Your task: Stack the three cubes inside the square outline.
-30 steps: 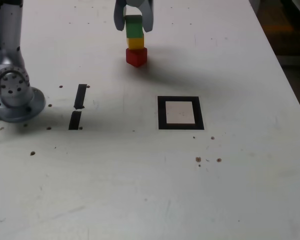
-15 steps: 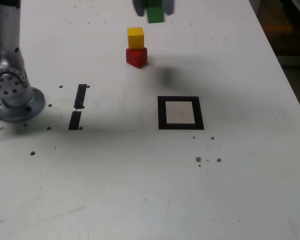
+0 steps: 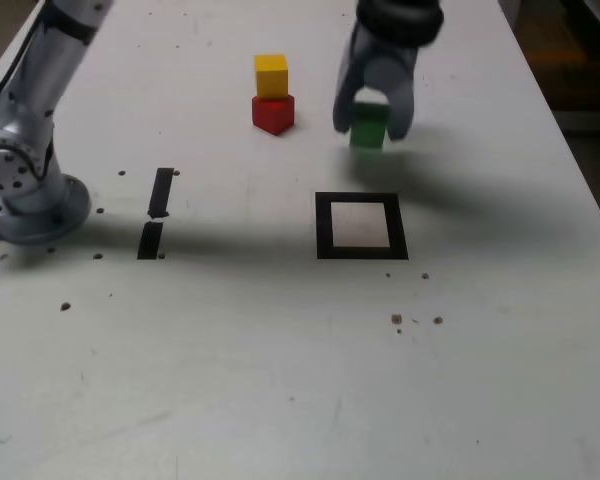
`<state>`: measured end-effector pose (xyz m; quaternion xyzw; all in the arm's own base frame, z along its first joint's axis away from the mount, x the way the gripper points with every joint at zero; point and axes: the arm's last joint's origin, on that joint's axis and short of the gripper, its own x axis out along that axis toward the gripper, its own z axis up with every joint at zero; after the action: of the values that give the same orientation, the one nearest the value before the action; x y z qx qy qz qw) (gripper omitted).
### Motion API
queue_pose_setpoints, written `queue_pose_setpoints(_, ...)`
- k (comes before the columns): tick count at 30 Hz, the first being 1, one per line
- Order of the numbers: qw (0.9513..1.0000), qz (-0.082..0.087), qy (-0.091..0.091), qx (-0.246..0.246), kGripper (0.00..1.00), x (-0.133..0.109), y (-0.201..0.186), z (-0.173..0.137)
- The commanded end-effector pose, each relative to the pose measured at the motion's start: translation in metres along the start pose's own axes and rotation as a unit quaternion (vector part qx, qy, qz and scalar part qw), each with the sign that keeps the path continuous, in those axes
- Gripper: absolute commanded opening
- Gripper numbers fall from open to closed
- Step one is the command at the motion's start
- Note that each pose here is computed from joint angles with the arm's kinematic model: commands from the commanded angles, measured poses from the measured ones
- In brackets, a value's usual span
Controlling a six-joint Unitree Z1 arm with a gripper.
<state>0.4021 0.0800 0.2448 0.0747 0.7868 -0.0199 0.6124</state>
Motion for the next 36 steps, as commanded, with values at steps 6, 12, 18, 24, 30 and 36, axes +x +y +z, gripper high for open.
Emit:
queue_pose_setpoints(6,0.9999,0.015,0.001,-0.004,0.26,0.002,0.002,0.004)
queue_pose_setpoints(12,0.9997,0.022,0.007,-0.007,0.57,0.004,0.002,0.002)
queue_pose_setpoints(18,0.9997,0.02,0.007,-0.007,1.0,-0.002,0.0,-0.006)
queue_pose_setpoints(24,0.9993,0.035,0.001,-0.012,1.0,-0.038,-0.001,-0.04)
queue_pose_setpoints(30,0.9971,0.053,-0.019,-0.051,1.0,-0.079,0.008,-0.129)
queue_pose_setpoints(36,0.992,0.05,0.003,-0.116,1.0,-0.07,0.026,-0.192)
